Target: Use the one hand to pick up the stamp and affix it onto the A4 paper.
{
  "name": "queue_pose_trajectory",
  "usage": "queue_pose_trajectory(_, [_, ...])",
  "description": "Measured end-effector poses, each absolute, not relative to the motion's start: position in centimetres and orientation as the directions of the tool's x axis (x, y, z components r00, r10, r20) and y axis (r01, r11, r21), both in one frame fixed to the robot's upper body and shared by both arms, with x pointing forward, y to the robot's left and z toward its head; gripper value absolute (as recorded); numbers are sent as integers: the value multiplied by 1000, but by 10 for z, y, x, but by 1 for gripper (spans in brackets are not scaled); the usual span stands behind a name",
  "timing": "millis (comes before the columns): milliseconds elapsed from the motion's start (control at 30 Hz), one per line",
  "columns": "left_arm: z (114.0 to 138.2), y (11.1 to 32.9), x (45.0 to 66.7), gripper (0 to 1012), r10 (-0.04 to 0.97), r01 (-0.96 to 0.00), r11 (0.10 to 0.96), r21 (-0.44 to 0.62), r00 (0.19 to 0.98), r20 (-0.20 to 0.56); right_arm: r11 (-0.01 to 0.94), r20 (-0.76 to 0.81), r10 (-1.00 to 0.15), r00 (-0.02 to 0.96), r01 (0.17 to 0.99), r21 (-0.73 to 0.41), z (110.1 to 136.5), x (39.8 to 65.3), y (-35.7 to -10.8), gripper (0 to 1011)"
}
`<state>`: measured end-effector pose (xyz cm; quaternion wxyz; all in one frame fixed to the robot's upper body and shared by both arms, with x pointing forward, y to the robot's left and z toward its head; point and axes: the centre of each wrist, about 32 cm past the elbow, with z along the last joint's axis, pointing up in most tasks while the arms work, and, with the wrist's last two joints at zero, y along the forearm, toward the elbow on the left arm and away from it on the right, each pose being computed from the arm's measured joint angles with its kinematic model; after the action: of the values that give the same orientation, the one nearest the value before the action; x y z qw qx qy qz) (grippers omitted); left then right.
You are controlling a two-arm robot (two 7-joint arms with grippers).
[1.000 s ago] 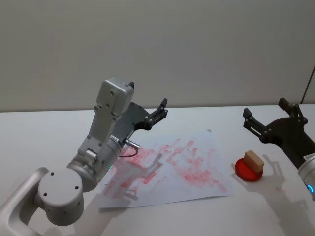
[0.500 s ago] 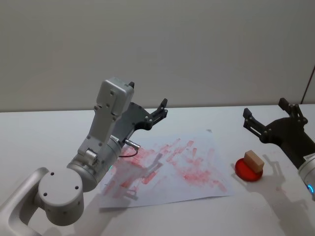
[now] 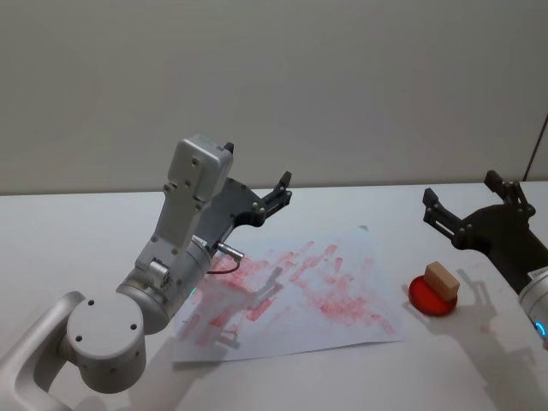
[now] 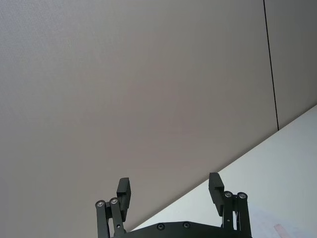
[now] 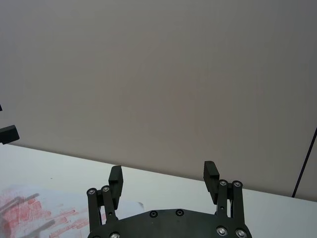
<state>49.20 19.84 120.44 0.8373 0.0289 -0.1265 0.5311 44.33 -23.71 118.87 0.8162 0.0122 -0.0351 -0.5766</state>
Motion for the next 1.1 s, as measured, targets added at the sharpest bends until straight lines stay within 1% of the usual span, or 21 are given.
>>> queue_pose_trajectory(367, [1204, 198, 492, 1001, 882, -897, 434, -86, 404, 242, 333, 44, -943, 331, 941, 57, 1188, 442, -238, 1001])
queue_pose_trajectory(567, [1204, 198, 492, 1001, 882, -897, 434, -86, 404, 242, 310, 34, -950, 309, 950, 37, 1186, 433, -239, 1001])
queue_pose_trajectory(800, [1204, 198, 492, 1001, 882, -897, 434, -86, 404, 242, 267, 20, -963, 268, 963, -30, 1181, 415, -241, 1001])
queue_pose_trajectory(1100, [1204, 198, 492, 1001, 882, -897, 434, -86, 404, 242, 231, 22, -972, 235, 965, -122, 1178, 406, -241, 1001])
